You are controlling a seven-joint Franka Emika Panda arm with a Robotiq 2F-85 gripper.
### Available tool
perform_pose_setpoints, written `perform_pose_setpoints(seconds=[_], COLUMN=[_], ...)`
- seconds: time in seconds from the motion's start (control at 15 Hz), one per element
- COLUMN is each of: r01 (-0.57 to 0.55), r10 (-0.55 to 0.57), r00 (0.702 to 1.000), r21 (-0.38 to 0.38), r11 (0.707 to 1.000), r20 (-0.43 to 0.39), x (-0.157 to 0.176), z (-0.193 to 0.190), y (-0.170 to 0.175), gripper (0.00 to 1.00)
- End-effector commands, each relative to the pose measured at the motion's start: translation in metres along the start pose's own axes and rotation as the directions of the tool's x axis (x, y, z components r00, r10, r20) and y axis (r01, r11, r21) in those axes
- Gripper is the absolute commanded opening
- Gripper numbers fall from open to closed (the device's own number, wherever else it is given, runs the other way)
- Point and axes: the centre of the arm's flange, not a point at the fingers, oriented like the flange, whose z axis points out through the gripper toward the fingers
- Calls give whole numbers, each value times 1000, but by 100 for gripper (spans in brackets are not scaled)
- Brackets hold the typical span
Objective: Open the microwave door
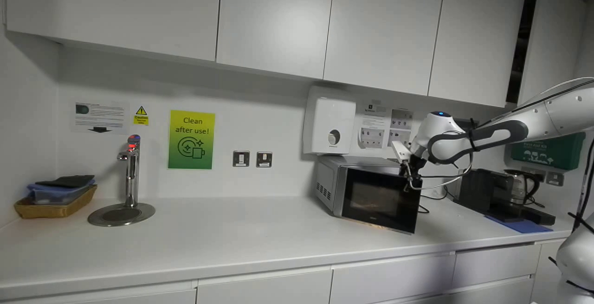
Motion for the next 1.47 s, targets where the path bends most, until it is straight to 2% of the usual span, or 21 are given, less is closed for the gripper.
perform_pose_setpoints(seconds=[0.0,0.13,0.47,0.8,0.93,1.0,1.4], r01=[-82,-130,-161,-163,-127,-151,-131], r10=[81,130,170,176,139,163,144], r00=[993,985,974,972,969,976,976], r21=[2,-13,-65,-91,-73,-90,-86], r11=[997,991,985,982,989,984,988], r20=[89,112,152,155,202,143,163], x=[8,8,8,2,3,-5,-7], z=[-3,-3,-3,-8,-11,1,-6], y=[11,12,14,16,17,10,12], gripper=[100,100,100,100,100,100,100])
